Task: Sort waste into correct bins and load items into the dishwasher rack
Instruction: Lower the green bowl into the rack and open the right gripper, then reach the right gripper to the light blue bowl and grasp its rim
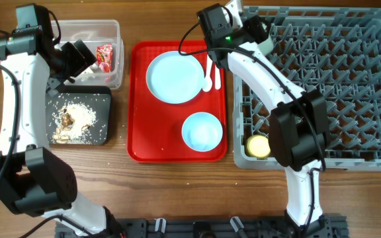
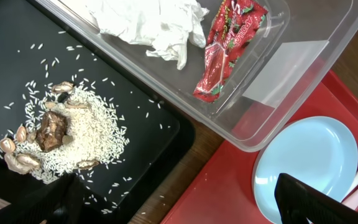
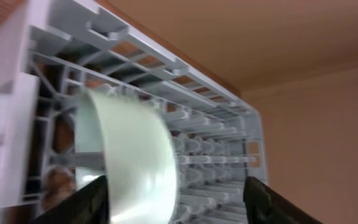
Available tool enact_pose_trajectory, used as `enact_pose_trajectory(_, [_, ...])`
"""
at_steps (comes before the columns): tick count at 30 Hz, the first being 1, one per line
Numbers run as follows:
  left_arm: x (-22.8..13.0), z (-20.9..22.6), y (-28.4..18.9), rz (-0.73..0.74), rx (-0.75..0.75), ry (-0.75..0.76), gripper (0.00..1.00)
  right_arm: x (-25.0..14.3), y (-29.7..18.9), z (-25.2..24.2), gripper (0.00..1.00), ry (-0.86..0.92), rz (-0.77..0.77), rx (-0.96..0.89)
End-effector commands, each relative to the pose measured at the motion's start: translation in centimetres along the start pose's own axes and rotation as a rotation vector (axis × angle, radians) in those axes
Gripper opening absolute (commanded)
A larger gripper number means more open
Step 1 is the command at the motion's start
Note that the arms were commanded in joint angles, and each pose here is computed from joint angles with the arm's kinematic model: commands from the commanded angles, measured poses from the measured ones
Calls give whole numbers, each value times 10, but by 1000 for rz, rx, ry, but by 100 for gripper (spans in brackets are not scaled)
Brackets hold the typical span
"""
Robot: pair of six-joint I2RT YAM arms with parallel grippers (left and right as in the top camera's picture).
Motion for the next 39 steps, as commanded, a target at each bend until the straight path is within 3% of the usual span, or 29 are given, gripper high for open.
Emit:
enact_pose_trajectory(1, [3,-2,-10,-33,-9,-7,100,9,-15,-2,84,101,-71,155])
enact_pose_trajectory(3, [3,-2,-10,-33,-9,-7,100,14,-24,-10,99,179,-106,235])
enact_pose_trajectory(7, [3,-2,-10,-33,-9,-7,100,20,-46,-36,100,284,-175,361])
enact_pose_trajectory(12, [3,-2,-10,-33,-9,-7,100,14,-97,-71,100,346,-262,677])
enact_pose_trajectory(16, [3,-2,-10,-33,-9,-7,100,-10,-147,-82,100,304,-258,1061])
enact_pose_trajectory(19, [3,-2,-10,-33,-9,-7,100,-32,-162,-69,100,228,-152,1254])
enact_pose_trajectory(24, [3,-2,-10,-33,-9,-7,100,-75,-154,-25,89,166,126,1299])
enact_pose_trajectory(29, [3,-2,-10,-33,-9,-7,100,-117,-140,25,81,79,282,1302])
enact_pose_trajectory(39, [3,-2,-10,-33,-9,-7,100,-139,-127,58,76,-29,233,1249])
Point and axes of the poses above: each gripper's point midway between its finger pads, its own y axis out along the fingers, its own z axis along the line the jaws close on, x = y × z, the point moved 8 cm from there along -y, back along the fingers, and after that the axes turned 4 degrees about -y, right-handed, at the moved point
